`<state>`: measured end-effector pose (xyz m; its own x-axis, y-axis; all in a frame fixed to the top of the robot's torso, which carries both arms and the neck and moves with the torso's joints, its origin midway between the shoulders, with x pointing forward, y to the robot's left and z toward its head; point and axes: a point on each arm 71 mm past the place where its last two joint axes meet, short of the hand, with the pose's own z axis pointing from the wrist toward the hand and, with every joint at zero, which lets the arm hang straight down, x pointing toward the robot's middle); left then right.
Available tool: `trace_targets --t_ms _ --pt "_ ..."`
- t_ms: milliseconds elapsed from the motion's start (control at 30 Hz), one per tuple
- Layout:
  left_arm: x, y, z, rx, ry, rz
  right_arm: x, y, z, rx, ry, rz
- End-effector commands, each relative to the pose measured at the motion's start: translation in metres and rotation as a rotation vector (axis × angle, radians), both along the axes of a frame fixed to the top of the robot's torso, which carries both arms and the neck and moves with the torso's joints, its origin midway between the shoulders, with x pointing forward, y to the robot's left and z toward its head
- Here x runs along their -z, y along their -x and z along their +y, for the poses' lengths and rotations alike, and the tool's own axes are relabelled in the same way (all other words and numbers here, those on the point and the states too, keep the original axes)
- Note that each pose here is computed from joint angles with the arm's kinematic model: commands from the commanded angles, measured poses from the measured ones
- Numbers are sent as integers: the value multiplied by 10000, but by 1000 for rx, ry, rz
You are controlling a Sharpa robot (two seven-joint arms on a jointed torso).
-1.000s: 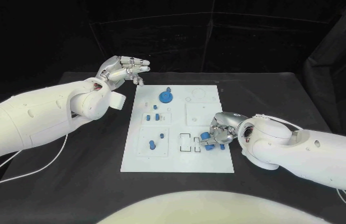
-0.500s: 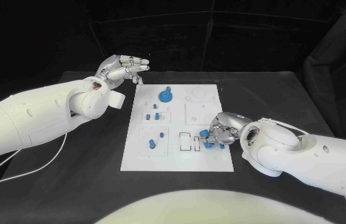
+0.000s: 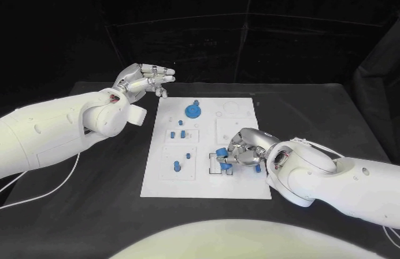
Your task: Assemble the parts on the task board
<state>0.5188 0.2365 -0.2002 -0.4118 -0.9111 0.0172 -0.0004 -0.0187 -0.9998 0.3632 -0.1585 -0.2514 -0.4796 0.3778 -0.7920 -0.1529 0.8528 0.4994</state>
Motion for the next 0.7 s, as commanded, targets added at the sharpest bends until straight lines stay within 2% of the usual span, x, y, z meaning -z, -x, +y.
trace_targets --t_ms 33,333,700 --pt "-13 2 -19 15 10 0 53 6 61 -11 9 77" --pt "-13 3 -19 16 10 1 111 -17 139 -11 51 117" --pt "-13 2 -21 16 11 1 98 -74 148 20 70 50"
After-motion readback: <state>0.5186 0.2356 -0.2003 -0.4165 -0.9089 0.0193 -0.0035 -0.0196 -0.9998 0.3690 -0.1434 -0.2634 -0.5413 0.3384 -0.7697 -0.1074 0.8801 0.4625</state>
